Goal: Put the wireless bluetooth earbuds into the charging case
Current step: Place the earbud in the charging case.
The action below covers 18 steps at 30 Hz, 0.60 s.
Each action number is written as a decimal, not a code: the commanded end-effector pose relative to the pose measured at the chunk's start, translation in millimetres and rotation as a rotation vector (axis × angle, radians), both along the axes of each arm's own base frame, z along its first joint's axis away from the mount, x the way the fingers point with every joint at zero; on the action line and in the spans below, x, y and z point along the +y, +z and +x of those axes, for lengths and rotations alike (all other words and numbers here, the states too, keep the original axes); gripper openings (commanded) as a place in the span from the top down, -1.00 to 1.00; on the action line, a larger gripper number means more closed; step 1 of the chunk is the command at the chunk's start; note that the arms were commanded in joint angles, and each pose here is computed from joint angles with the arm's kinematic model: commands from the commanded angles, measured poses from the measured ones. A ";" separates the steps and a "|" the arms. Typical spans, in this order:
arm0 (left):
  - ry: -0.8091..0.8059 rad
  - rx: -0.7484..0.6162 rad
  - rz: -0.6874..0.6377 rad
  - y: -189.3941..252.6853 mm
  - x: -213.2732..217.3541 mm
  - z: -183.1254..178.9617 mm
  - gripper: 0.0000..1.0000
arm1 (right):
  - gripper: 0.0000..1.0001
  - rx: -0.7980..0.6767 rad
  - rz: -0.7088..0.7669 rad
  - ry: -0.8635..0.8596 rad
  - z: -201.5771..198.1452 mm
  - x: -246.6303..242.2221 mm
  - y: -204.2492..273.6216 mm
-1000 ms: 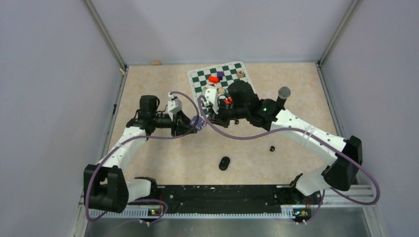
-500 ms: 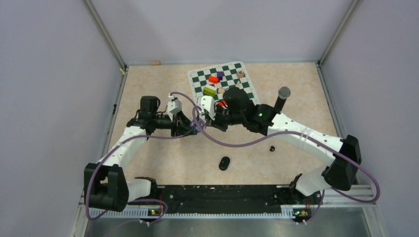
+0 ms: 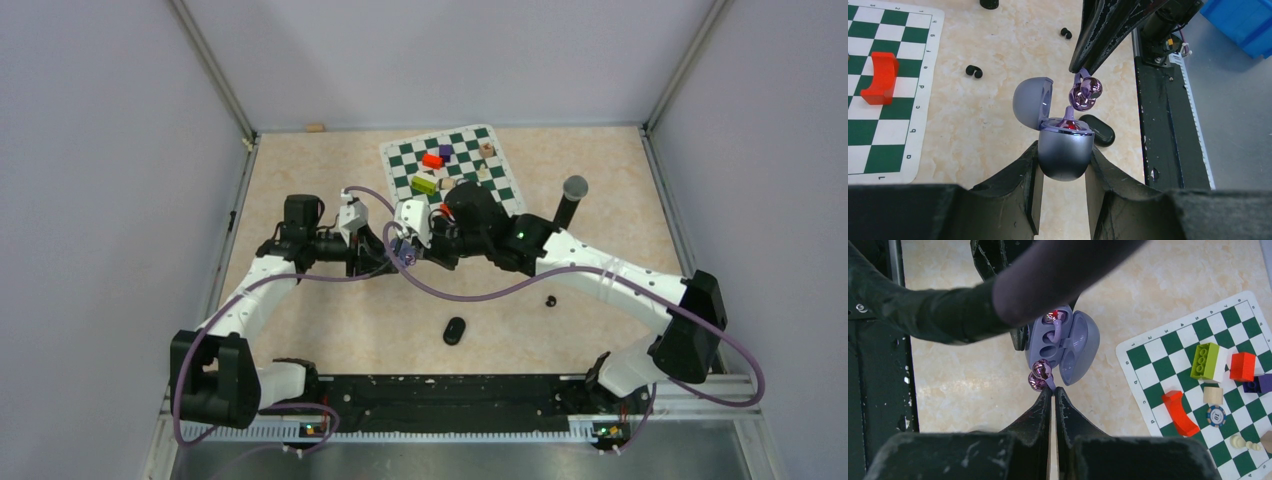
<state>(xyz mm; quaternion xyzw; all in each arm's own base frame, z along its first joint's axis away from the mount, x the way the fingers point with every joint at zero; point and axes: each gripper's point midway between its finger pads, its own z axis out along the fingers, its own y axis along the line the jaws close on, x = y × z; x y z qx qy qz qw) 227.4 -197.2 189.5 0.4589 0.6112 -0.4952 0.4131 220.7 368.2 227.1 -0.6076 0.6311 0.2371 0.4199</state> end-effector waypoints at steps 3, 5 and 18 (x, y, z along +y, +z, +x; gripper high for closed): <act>-0.038 -0.056 -0.030 14.0 -3.2 -1.0 1.00 | 1.00 -0.033 0.019 0.001 2.2 11.4 1.6; -0.039 -0.055 -0.030 13.6 -3.1 -1.3 1.00 | 1.00 -0.034 0.014 -0.001 2.6 12.3 -0.5; -0.045 -0.056 -0.035 14.6 -3.4 -2.5 1.00 | 1.00 -0.032 -0.011 0.003 0.8 14.1 -9.6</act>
